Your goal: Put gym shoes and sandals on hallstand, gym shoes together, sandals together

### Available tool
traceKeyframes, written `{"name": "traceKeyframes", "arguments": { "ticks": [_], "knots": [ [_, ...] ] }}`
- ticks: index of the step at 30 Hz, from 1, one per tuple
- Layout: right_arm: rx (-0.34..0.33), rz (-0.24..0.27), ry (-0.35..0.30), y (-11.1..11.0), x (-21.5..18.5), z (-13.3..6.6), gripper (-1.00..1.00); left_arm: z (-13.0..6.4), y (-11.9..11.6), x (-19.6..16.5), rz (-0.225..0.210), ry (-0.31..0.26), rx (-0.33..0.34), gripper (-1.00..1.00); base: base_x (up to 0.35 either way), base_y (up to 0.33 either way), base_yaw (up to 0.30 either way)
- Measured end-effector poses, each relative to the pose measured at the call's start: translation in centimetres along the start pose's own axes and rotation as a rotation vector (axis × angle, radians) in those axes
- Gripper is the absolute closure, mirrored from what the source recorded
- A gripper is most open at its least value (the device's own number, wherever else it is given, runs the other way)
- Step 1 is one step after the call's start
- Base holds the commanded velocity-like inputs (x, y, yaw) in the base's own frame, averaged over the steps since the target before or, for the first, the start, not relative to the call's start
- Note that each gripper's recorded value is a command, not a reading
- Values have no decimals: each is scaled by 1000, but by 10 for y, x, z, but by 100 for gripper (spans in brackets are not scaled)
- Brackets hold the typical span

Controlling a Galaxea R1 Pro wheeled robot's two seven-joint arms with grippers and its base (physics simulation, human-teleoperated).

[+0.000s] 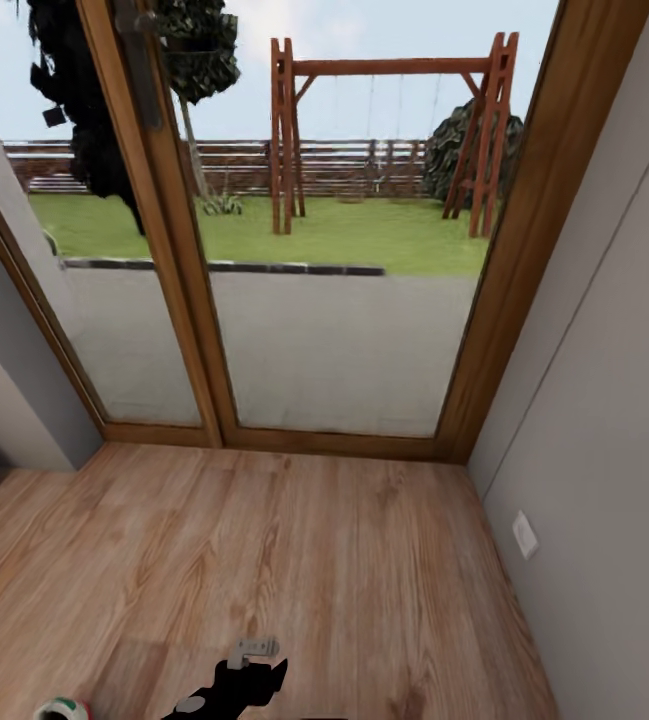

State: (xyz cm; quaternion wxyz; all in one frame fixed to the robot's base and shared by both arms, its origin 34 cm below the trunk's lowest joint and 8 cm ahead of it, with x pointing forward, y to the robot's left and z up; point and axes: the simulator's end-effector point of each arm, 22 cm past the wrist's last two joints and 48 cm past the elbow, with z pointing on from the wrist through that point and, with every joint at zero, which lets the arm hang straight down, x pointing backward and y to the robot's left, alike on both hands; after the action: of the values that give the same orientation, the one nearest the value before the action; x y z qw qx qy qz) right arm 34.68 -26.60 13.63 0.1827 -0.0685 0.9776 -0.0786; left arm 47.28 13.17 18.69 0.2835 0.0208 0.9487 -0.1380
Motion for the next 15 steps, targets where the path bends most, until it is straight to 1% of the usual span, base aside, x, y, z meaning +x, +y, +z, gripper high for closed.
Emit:
{"name": "traceKeyframes", "arguments": {
  "ticks": [10, 15],
  "knots": [
    [0, 0, 0, 0, 0, 0, -100, 0, 0, 0, 0, 0, 0, -100, 340, -1, 0],
    [0, 0, 0, 0, 0, 0, -100, 0, 0, 0, 0, 0, 0, -100, 320, -65, 0]
  ]
}}
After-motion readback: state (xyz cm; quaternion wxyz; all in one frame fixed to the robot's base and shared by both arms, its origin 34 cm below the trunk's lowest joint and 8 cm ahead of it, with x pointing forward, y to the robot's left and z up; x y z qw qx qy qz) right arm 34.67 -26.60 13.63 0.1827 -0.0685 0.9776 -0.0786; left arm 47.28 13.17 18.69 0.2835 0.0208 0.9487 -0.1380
